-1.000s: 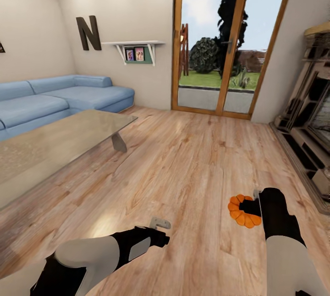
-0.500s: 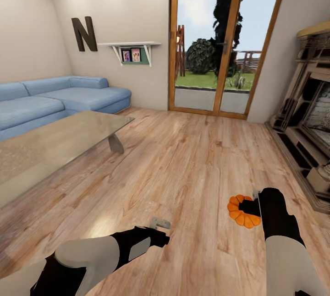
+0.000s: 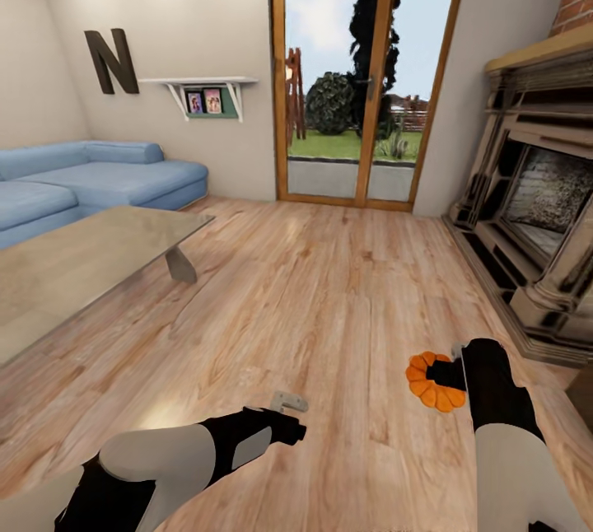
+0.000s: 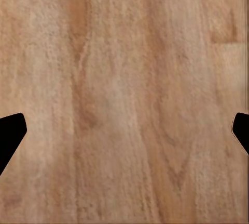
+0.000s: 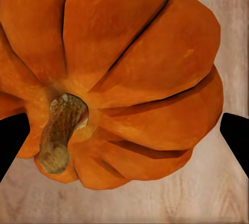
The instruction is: Place each of the two pumpkins and all three candles from the living room inside a cabinet in the living room (use any cabinet), then make sure every cabinet is closed, and position the cauldron so it is next to a table in the living room.
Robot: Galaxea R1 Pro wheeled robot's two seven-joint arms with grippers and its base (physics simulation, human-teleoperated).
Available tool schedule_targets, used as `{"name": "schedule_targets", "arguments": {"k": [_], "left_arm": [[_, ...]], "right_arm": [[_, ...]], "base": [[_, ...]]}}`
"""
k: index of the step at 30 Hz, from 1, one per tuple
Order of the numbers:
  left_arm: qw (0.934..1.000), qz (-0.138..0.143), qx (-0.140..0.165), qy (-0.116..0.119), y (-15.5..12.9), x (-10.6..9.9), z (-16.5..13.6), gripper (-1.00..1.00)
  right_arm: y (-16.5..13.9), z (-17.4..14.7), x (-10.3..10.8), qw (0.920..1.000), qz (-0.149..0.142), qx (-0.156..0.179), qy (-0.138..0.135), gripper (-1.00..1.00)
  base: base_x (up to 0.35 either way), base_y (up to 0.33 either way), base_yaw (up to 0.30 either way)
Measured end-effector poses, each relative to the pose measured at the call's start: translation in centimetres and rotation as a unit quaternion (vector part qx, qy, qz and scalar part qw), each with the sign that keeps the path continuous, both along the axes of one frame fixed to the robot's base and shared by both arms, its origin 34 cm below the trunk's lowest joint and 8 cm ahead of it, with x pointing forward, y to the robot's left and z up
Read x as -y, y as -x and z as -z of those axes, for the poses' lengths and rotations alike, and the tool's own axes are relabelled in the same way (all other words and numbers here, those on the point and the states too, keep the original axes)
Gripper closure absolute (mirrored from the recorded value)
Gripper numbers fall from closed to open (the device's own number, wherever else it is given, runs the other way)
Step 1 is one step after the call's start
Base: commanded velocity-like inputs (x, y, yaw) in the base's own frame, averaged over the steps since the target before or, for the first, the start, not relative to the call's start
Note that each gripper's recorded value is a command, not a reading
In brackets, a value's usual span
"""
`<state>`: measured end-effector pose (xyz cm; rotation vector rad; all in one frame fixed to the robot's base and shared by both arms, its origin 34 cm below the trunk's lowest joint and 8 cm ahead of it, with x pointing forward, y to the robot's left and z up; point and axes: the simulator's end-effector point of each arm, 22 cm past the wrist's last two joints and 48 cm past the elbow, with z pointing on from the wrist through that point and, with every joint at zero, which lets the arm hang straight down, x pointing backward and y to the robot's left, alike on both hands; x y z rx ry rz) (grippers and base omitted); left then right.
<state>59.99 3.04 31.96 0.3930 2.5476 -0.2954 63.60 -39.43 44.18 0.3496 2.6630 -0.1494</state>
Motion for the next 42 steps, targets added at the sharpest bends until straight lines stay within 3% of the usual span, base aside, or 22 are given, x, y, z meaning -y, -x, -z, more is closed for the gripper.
{"name": "schedule_targets", "arguments": {"k": [35, 39, 42], "left_arm": [[0.9999, -0.002, 0.015, -0.002, -0.6, -0.3, -1.5, -1.00], [0.9999, -0.003, 0.015, -0.002, -0.7, -0.4, -1.4, -1.00], [0.9999, -0.004, 0.015, -0.003, -0.7, -0.6, -1.4, -1.00]], "right_arm": [[-0.2, -1.4, -0.6, 0.9999, -0.007, 0.012, 0.002, 1.00], [-0.3, -0.7, -2.5, 0.9998, -0.017, 0.009, -0.008, 1.00], [-1.1, -0.8, -6.7, 0.9984, -0.050, 0.010, -0.022, 1.00]], "base": [[0.000, 0.000, -0.214], [0.000, 0.000, -0.040], [0.000, 0.000, -0.010]]}}
